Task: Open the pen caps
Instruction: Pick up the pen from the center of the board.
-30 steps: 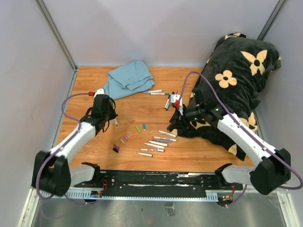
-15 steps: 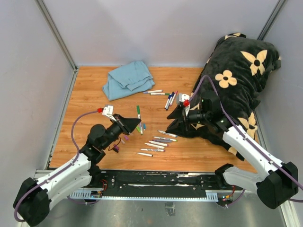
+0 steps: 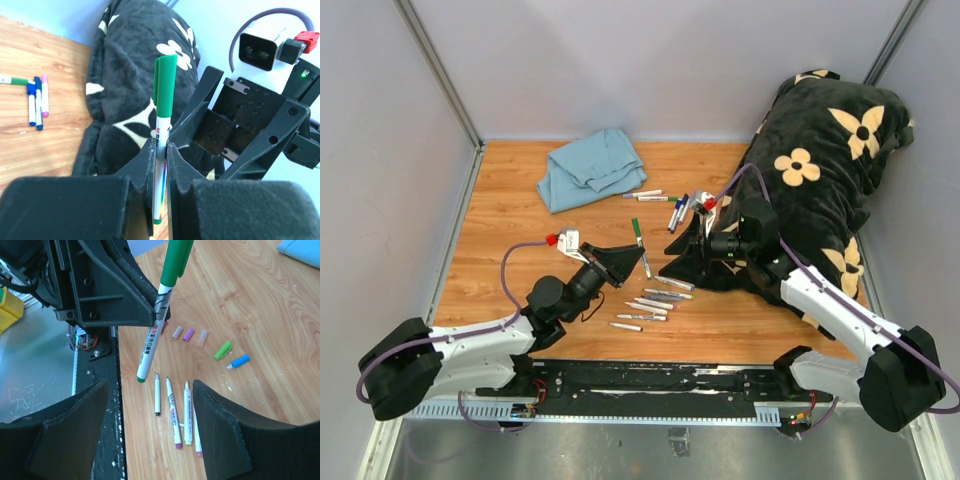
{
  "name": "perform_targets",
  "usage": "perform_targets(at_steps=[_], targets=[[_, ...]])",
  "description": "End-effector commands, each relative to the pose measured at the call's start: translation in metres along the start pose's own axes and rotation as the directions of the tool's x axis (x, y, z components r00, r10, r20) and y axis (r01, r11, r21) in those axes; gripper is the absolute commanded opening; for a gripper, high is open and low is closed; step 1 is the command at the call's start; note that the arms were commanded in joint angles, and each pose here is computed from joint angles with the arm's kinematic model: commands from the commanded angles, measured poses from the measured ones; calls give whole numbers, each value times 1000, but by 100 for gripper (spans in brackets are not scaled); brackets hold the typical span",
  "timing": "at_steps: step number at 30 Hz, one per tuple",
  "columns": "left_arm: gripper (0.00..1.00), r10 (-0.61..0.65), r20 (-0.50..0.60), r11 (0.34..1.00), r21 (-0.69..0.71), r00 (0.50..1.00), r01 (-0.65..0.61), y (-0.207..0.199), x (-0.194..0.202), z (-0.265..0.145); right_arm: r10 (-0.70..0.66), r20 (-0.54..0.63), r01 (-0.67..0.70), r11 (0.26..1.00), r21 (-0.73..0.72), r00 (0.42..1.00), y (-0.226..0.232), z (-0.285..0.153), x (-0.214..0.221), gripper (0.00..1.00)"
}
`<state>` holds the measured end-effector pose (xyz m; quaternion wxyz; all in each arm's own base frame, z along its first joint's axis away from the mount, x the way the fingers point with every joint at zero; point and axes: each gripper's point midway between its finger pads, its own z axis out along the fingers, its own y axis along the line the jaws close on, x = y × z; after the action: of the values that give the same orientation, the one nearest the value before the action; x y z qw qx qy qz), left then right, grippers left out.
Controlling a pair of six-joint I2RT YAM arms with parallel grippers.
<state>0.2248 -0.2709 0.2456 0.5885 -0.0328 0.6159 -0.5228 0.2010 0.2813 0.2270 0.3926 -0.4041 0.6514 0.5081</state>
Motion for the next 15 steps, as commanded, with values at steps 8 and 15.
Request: perform_targets(at_steps=[8, 15], targets=[[0, -45, 164, 996, 79, 985, 33, -33, -21, 16, 91, -9, -92, 996, -19, 996, 8, 23, 0, 64], [0, -53, 138, 994, 99, 989, 40, -40, -10, 20, 108, -27, -108, 994, -9, 994, 7, 25, -1, 56]])
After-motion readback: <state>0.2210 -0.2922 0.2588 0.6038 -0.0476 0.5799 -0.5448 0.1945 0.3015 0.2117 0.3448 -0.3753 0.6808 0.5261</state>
